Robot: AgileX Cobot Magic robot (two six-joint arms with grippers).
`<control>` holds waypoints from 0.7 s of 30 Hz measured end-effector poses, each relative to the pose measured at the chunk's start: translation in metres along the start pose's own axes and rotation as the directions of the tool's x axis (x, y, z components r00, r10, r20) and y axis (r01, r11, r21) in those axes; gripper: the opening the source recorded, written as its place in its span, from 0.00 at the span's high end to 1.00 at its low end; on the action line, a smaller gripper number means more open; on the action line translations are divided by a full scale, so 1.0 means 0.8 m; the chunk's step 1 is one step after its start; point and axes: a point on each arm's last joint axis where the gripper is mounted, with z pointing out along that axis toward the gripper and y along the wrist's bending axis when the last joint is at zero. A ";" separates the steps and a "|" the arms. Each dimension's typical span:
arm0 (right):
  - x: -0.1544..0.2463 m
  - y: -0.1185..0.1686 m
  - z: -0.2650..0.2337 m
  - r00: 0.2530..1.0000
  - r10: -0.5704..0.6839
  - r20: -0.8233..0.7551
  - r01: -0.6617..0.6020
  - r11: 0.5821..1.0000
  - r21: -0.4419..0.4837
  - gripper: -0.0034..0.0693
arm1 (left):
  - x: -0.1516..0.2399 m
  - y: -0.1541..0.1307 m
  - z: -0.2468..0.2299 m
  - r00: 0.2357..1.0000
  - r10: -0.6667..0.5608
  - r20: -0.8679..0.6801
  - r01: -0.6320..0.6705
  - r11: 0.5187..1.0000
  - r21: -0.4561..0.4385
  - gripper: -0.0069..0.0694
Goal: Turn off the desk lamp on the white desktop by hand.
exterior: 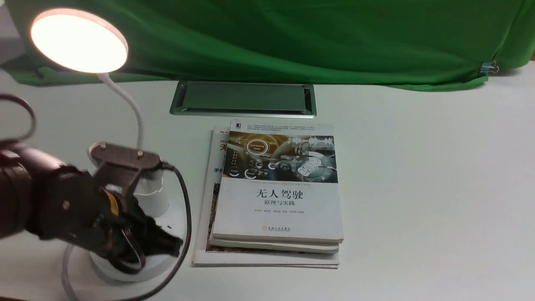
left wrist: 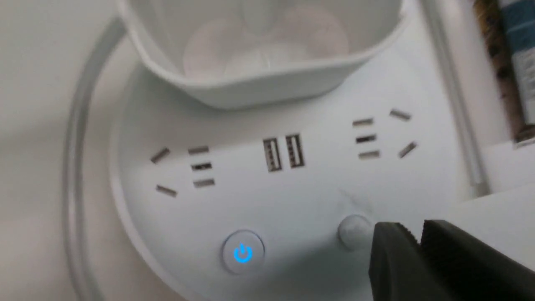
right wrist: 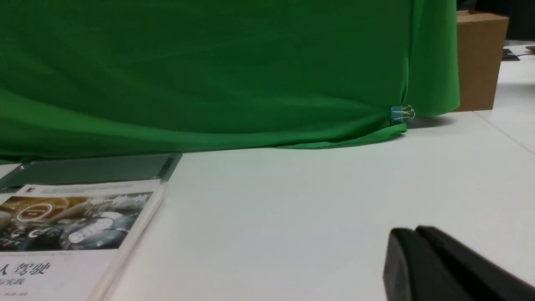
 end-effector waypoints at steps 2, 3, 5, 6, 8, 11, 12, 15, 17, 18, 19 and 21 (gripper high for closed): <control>0.000 0.000 0.000 1.000 0.000 0.000 0.000 1.000 0.000 0.90 | -0.002 0.003 0.010 0.999 -0.037 0.007 0.037 0.999 0.009 0.89; 0.000 0.000 0.000 1.000 0.000 0.000 0.000 1.000 0.000 0.90 | -0.003 0.005 0.013 0.999 -0.052 0.012 0.052 0.999 0.011 0.89; 0.000 0.000 0.000 1.000 0.000 0.000 0.000 1.000 0.000 0.90 | -0.010 0.008 0.015 0.997 -0.072 0.035 0.071 0.997 0.022 0.89; 0.000 0.000 0.000 1.000 0.000 0.000 0.000 1.000 0.000 0.90 | -0.012 0.009 0.014 0.997 -0.070 0.036 0.069 0.997 0.024 0.90; 0.000 0.000 0.000 1.000 0.000 0.000 0.000 1.000 0.000 0.90 | -0.013 0.010 0.011 0.997 -0.067 0.023 0.067 0.998 0.023 0.90; 0.000 0.000 0.000 1.000 0.000 0.000 0.000 1.000 0.000 0.90 | -0.012 0.009 -0.001 0.998 -0.054 -0.022 0.054 0.998 0.026 0.90; 0.000 0.000 0.000 1.000 0.000 0.000 0.000 1.000 0.000 0.90 | -0.015 0.009 -0.012 0.999 -0.050 -0.016 0.050 0.998 0.029 0.90; 0.000 0.000 0.000 1.000 0.000 0.000 0.000 1.000 0.000 0.90 | -0.026 0.008 -0.044 0.997 -0.047 0.053 0.045 0.998 0.037 0.90; 0.000 0.000 0.000 1.000 0.000 0.000 0.000 1.000 0.000 0.90 | -0.031 0.008 -0.065 0.993 -0.047 0.105 0.043 0.998 0.040 0.90; 0.000 0.000 0.000 1.000 0.000 0.000 0.000 1.000 0.000 0.90 | -0.031 0.008 -0.073 0.991 -0.047 0.123 0.042 0.998 0.042 0.90; 0.000 0.000 0.000 1.000 0.000 0.000 0.000 1.000 0.000 0.90 | -0.030 0.008 -0.080 0.990 -0.046 0.131 0.041 0.998 0.043 0.90; 0.000 0.000 0.000 1.000 0.000 0.000 0.000 1.000 0.000 0.90 | -0.026 0.008 -0.089 0.990 -0.045 0.137 0.039 0.998 0.044 0.90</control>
